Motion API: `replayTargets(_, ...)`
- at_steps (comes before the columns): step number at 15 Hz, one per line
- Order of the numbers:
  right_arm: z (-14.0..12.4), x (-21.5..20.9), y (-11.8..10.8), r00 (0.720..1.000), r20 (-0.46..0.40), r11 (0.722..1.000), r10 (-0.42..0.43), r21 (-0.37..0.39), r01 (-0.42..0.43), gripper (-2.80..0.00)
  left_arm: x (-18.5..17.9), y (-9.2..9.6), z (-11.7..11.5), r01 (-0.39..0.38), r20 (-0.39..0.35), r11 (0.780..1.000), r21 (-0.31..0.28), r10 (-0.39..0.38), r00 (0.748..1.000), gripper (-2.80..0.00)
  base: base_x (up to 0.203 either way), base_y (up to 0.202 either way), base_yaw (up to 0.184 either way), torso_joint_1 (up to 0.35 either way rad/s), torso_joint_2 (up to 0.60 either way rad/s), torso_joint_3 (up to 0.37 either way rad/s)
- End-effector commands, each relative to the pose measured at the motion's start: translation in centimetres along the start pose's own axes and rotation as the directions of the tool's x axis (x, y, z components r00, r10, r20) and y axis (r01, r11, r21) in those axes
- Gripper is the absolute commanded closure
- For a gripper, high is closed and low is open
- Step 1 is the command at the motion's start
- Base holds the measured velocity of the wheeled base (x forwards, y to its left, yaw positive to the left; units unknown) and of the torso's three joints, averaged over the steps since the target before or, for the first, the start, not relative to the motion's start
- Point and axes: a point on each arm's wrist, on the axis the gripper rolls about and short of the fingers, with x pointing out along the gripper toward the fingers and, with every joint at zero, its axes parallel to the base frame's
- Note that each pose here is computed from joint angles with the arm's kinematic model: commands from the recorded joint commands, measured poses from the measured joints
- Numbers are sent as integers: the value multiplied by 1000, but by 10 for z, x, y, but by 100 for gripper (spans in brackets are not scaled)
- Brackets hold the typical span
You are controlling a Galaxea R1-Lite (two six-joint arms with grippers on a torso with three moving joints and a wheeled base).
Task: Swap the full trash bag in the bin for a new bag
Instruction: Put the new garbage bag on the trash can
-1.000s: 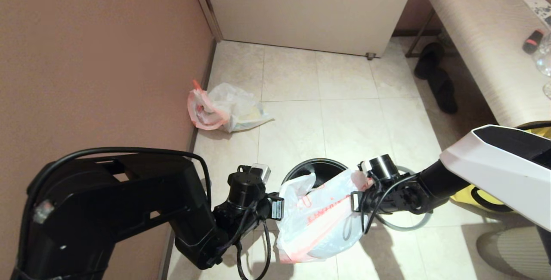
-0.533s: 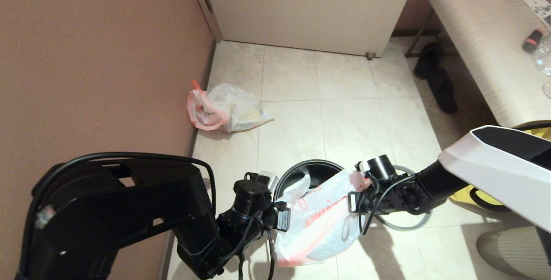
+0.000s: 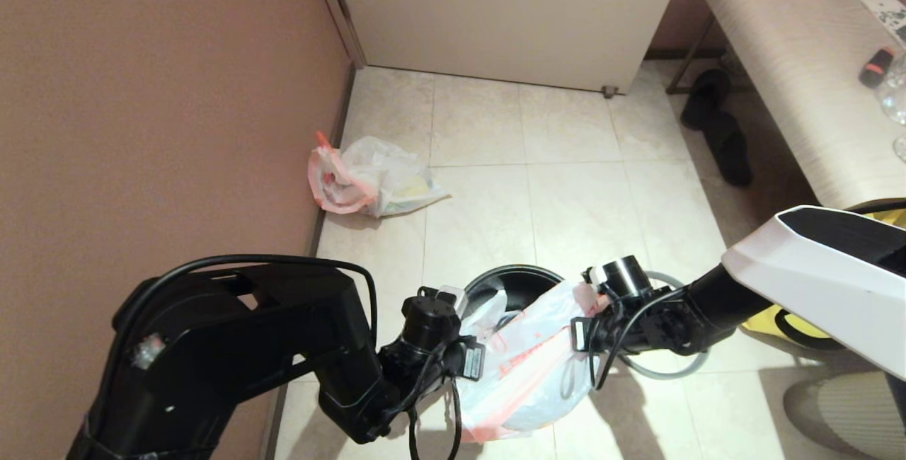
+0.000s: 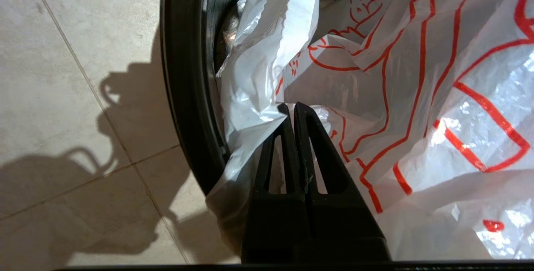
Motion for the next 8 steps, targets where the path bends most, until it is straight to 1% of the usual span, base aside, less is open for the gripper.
replayTargets(1,1,-8,2,1000,5,1000,25,0,-25,0,6,-1,-6,1,-12,1000,2,-1,1000,0,0,0,0,0,0,0)
replayTargets(4,-1,-20,4,994,7,994,110,-6,-110,0,8,-10,-13,21,-28,1000,16,-21,999,0,0,0,0,0,0,0)
replayTargets(5,-3,-23,4,989,16,989,146,-16,-145,0,9,-12,-11,27,-20,999,17,-26,999,0,0,0,0,0,0,0)
replayTargets(7,-9,-29,3,980,11,977,198,-75,-197,0,9,-15,-7,31,-14,999,18,-31,999,0,0,0,0,0,0,0)
replayTargets(8,-10,-31,3,978,9,975,207,-83,-206,0,8,-16,-7,33,-22,999,21,-33,999,0,0,0,0,0,0,0)
